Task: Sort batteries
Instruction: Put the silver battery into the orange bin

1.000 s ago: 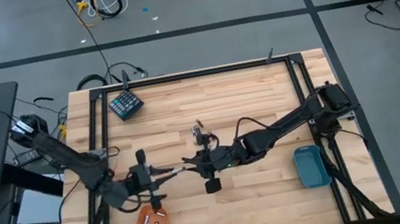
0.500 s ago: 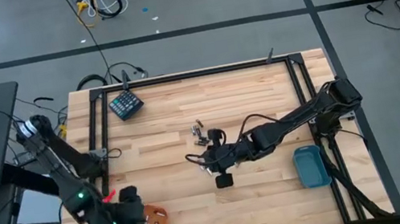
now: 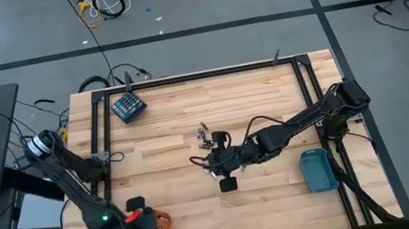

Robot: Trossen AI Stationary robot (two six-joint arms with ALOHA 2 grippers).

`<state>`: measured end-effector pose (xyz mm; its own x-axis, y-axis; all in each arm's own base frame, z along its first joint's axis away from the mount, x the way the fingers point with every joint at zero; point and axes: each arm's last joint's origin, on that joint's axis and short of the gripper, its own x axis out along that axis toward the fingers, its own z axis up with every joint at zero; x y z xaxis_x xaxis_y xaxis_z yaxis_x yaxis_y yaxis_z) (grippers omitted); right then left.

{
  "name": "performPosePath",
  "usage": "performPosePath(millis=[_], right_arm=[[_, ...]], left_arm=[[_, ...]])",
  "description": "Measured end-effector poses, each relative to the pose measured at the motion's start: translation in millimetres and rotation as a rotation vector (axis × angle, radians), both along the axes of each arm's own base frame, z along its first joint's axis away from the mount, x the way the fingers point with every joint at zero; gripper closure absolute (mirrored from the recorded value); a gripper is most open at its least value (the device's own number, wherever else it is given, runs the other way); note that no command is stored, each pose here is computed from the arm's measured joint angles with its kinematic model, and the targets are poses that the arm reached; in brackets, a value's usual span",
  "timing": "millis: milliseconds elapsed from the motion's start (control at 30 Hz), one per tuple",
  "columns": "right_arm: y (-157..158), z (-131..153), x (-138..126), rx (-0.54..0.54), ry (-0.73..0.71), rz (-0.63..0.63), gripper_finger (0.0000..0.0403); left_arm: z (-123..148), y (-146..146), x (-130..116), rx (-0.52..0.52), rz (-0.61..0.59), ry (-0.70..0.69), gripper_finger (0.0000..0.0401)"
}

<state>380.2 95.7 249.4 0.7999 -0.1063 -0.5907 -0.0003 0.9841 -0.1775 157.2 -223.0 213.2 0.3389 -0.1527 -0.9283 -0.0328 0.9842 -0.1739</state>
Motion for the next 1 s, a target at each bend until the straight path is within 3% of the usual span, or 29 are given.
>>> performPosePath(millis=[367,700,1000], right_arm=[[0,0,0,0.002,0.001,-0.001,0.0315],[2,-2,-2,0.018,0.023,-0.013,0.0314],[-3,-20,-5,0.119,0.041,-0.112,0.0311]], left_arm=[[-12,-3,4,0.003,0.038,0.069,0.0303],[-12,-1,6,0.021,0.032,0.048,0.0300],[-12,3,11,0.086,-0.010,-0.011,0.0300]])
